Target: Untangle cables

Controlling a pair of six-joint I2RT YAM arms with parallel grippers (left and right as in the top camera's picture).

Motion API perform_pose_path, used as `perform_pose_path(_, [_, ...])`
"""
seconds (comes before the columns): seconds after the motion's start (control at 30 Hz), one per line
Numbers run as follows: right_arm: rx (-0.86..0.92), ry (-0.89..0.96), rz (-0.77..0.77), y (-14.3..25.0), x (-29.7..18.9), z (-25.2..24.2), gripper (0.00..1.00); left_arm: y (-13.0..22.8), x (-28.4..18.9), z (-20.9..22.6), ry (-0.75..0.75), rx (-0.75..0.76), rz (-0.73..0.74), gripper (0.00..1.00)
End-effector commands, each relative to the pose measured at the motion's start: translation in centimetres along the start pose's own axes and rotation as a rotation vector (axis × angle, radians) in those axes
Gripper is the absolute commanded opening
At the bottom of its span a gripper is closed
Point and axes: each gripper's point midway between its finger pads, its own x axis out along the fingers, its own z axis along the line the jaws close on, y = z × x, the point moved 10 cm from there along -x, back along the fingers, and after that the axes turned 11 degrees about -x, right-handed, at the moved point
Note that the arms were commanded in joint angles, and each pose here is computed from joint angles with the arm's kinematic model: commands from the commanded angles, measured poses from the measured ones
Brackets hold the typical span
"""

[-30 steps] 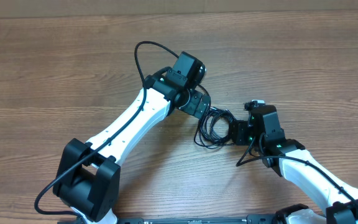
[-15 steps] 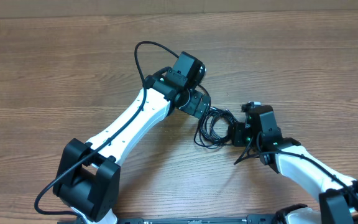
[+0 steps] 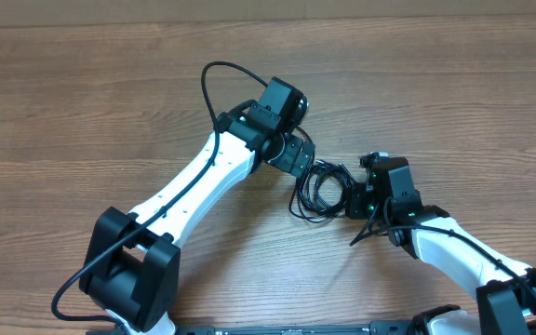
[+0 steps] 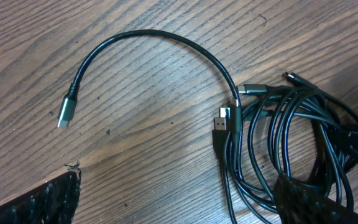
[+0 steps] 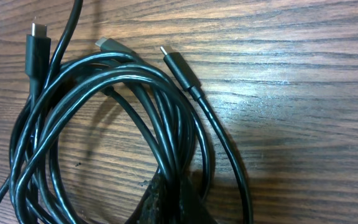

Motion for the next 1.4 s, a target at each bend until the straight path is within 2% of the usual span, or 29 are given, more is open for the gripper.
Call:
perform_pose_path(0.0, [-0.01,-0.007,-0.019,-0.5,-0.1,0.2,0.04,-0.2,0.1,0.1,0.006,-0.01,0.002,0.99])
perform_pose_path(0.27, [-0.018,-0.031,-0.093,-1.5,-2.5,0.8,0.04,-0.2,0.1,0.1,0.006,-0.01,0.002,1.0])
perform_pose_path(0.5, [-0.055,-0.071,-0.337,-3.3,-9.1,2.1,0.04,-0.2,0.1,0.1,0.006,-0.01,0.002,1.0])
perform_pose_path(0.8, [-0.087,-0.127,-0.521,-3.6,-13.8,3.0,0.04,-0.2,0.1,0.1,0.006,-0.01,0.002,1.0])
perform_pose_path(1.13, [-0.094,-0.231,-0.581,-4.1,-14.9,3.9,0.04,-0.2,0.1,0.1,0.006,-0.01,0.002,1.0])
perform_pose_path(1.37, [-0.016,-0.011,-0.477,-2.7,-13.7,2.0,0.04,-0.2,0.1,0.1,0.006,-0.01,0.002,1.0])
